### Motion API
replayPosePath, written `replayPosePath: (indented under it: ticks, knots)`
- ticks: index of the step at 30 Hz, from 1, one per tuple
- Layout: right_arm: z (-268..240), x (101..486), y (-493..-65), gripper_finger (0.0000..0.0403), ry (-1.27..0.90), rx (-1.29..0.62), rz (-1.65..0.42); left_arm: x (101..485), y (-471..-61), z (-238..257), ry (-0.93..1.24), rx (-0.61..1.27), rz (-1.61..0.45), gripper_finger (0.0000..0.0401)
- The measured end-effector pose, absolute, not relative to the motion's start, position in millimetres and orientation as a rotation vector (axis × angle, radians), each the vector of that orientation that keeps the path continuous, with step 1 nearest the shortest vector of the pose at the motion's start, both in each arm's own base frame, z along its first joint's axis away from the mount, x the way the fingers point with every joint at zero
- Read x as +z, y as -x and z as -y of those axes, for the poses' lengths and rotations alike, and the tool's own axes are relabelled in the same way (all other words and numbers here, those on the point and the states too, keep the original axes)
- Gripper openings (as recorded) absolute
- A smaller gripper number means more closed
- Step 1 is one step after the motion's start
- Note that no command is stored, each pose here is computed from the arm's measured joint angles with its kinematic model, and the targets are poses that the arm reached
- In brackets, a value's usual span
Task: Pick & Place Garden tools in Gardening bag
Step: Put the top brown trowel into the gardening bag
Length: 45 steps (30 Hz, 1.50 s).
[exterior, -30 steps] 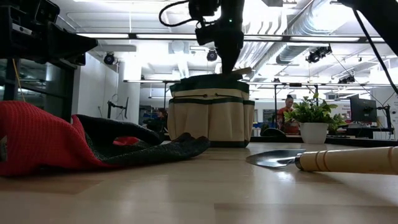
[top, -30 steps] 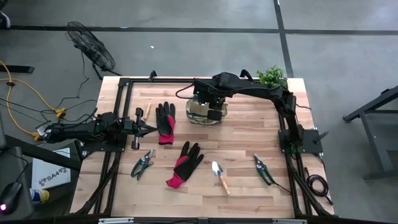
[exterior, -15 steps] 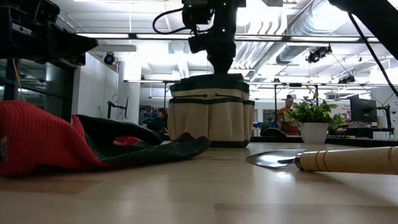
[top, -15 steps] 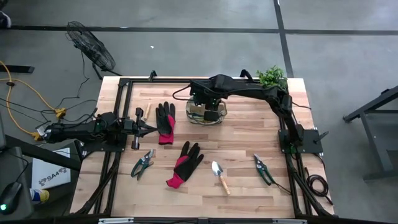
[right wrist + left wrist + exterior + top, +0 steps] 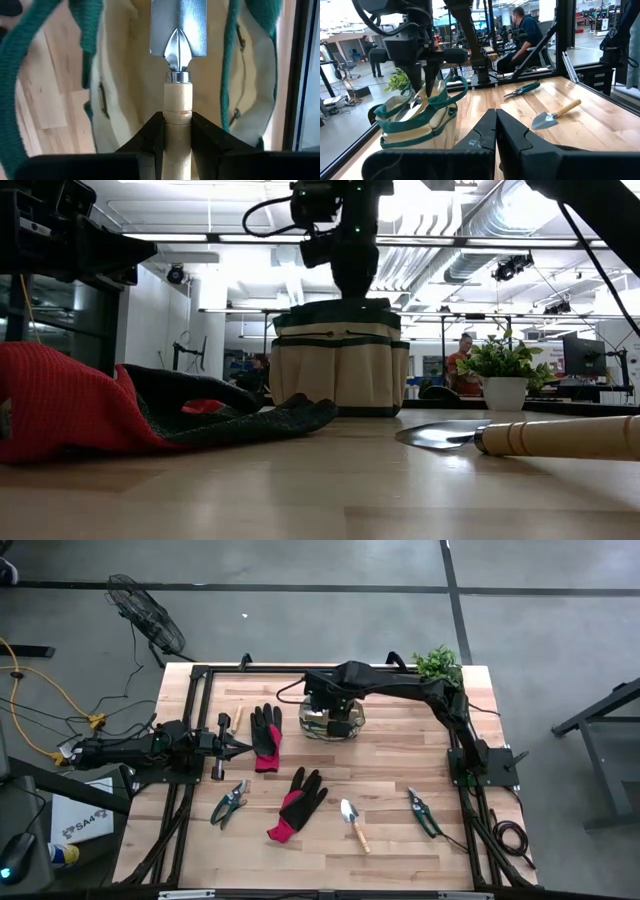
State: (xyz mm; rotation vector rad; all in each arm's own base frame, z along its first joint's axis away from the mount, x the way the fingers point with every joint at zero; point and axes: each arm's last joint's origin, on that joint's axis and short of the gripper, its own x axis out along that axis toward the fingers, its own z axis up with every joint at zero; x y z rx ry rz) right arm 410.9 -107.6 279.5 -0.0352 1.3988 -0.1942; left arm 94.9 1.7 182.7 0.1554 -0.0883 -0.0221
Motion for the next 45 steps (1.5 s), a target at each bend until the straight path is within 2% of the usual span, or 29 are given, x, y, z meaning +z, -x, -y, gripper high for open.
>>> replayPosePath:
  ticks: [26,45]
  knots:
    - [118.3,278.6,-407.3,0.0066,0.034,-0.14,-1.406,182.7,-94.9,-1.7,-0.155,-0.022,0.088,0.0001]
    - [129.2,250.7,-410.0,0.0066,-0.007,-0.134,-1.432,182.7,-94.9,-1.7,-0.155,-0.022,0.088,0.0001]
